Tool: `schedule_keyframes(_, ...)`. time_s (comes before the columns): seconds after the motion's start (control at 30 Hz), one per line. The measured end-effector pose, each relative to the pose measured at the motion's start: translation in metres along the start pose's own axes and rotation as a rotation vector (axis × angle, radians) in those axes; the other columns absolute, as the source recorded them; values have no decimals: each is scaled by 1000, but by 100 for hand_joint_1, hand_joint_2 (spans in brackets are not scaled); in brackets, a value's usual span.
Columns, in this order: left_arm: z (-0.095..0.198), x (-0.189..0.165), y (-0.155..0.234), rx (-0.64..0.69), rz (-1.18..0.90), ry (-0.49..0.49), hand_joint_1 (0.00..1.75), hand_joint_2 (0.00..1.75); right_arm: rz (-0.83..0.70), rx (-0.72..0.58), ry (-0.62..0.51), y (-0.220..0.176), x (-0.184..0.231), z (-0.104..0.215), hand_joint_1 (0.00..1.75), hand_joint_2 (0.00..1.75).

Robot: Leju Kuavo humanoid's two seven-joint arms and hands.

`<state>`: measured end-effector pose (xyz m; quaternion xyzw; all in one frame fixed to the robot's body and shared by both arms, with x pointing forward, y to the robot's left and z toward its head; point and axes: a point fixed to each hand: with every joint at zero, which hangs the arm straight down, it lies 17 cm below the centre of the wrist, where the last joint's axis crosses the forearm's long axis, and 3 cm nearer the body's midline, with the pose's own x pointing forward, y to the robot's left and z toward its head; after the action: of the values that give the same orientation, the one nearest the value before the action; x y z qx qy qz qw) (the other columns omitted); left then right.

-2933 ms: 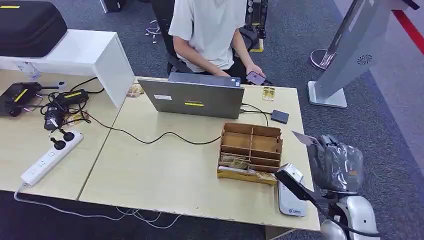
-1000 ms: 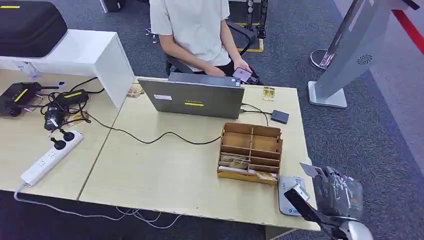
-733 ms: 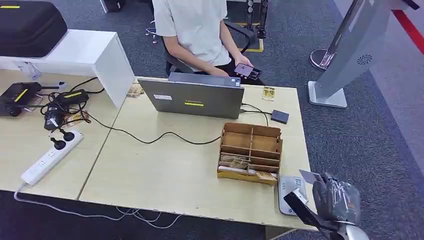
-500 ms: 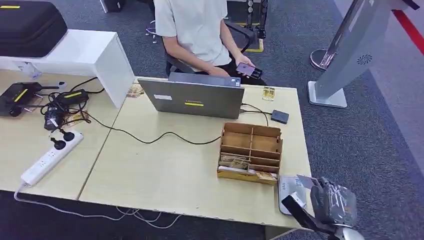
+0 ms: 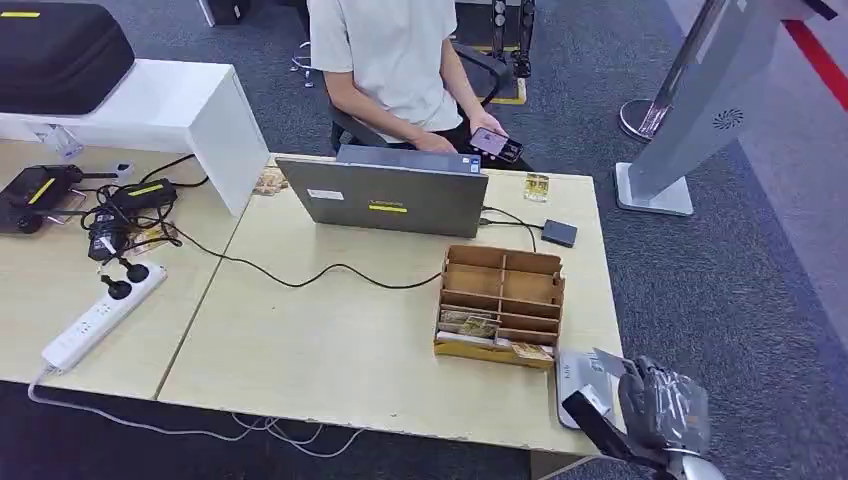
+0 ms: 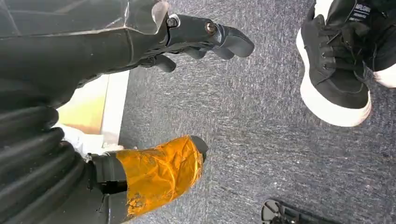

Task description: Pass the card to the sensor for recognition and then transmit it.

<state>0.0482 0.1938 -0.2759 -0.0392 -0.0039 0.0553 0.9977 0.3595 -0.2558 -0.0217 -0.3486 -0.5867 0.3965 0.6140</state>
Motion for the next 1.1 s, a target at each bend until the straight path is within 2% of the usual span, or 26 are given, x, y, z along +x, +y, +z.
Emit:
schedule_keyframes(0.1,0,0,1,1,-1,0,0,175,4,-11,-11,-4,5,-4,175,175)
schedule_keyframes(0.2,0,1,4,1,-2,-4,0,175,26,-57,-60,-20,28,-18,175,175)
schedule_keyframes(0.43,0,5,8,6,-26,-23,0,175,71,-227,-227,-96,142,-90,175,175)
schedule_keyframes(0.57,0,5,9,7,-40,-27,0,175,81,-309,-325,-140,191,-108,175,175)
schedule_keyframes(0.7,0,4,8,6,-54,-26,0,175,93,-358,-382,-169,208,-115,175,175)
schedule_keyframes(0.93,0,4,6,-4,-77,-29,0,175,133,-382,-446,-198,231,-128,175,175)
schedule_keyframes(1.1,1,5,3,-15,-143,-40,0,175,161,-373,-457,-216,254,-156,175,175)
